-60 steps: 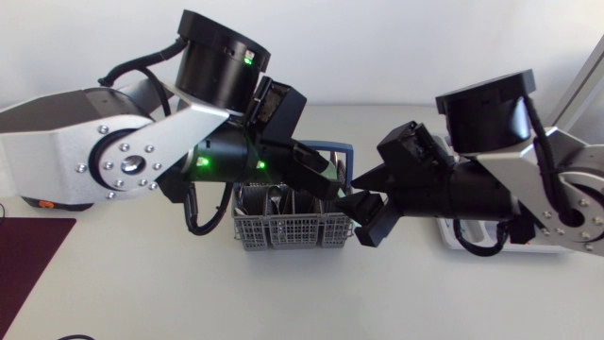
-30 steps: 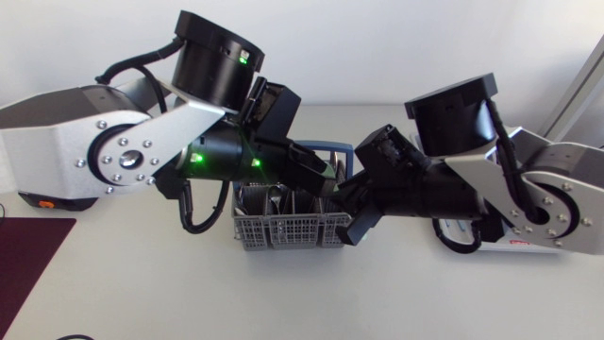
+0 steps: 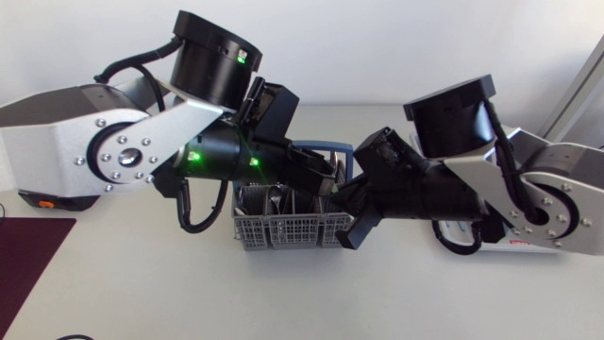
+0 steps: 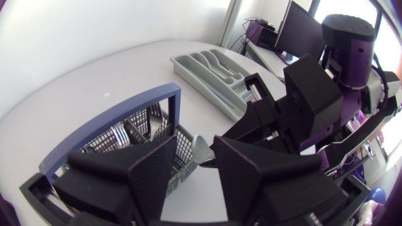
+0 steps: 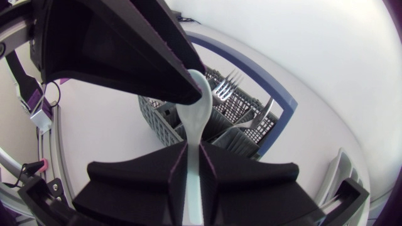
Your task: Unload the cutlery basket into the drawer organizer.
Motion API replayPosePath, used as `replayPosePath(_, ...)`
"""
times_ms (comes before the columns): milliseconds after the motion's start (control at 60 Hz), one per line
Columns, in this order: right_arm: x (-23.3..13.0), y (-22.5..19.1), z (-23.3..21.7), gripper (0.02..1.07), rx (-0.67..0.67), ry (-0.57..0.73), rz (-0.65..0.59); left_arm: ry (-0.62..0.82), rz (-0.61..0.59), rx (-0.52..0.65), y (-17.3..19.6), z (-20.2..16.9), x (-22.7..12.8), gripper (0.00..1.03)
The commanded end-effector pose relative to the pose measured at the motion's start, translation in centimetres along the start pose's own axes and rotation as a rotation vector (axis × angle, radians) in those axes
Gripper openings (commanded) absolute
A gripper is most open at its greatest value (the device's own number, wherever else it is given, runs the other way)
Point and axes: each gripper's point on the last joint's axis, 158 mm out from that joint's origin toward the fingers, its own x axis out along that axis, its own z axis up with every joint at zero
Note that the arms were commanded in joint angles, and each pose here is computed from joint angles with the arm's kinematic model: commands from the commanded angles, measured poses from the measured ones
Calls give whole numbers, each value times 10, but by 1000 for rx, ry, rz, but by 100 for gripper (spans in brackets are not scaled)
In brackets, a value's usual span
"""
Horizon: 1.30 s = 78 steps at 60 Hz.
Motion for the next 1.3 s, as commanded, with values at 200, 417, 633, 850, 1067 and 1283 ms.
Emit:
replayPosePath(200, -13, 0, -33, 13, -29, 47, 35, -146, 46, -23, 19, 48, -28, 87)
replayPosePath(417, -37, -23, -66, 13, -83, 88, 51, -199, 168, 58, 50, 59, -51, 89)
replayPosePath(633, -61, -70, -100, 14, -123, 108, 37, -136, 231, 178, 71, 28, -62, 90)
replayPosePath(850, -80, -118, -148, 14, -182, 202, 48, -48, 265, 313, 89, -4, -58, 90)
replayPosePath(1067, -92, -169, -187, 14, -265, 258, 33, 9, 250, 395, 88, -23, -49, 90)
replayPosePath(1283, -112, -234, -236, 14, -342, 336, 45, 84, 223, 475, 86, -45, -37, 90)
